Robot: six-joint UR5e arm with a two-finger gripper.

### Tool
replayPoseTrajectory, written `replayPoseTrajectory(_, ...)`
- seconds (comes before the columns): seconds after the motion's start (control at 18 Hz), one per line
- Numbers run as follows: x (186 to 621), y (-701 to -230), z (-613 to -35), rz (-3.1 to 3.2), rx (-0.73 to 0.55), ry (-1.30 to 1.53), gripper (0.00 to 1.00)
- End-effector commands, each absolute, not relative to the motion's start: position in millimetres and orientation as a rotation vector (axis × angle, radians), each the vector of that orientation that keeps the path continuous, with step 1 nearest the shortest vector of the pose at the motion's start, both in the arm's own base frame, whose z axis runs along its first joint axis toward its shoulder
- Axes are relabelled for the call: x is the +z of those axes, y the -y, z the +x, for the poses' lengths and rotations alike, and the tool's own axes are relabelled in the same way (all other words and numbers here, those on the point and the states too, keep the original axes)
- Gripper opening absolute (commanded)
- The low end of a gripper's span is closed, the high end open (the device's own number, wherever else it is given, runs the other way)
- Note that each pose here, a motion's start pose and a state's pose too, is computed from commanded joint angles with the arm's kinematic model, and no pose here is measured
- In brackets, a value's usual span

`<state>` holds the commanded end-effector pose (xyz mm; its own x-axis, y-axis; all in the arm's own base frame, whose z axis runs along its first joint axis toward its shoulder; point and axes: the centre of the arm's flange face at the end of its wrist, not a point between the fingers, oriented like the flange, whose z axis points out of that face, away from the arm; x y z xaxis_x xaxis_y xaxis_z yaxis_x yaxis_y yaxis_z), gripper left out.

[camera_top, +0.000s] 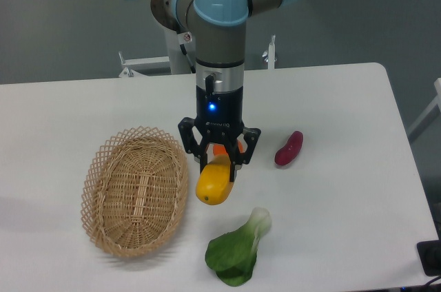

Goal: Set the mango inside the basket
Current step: 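Carry the held yellow mango over to the wicker basket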

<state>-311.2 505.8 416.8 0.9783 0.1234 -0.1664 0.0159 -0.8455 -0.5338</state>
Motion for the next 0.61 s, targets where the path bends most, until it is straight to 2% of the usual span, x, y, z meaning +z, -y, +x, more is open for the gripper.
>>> replayPoseTrajectory(0.17,409,-501,-309,-2.612,0.310,0.127,0.54)
replayPoseTrajectory(0.39,403,-514,-283,-2.632,0.295,0.095,0.54)
replayPoseTrajectory(0.61,397,-530,-252,-2.644,0.272,0.232,0.54)
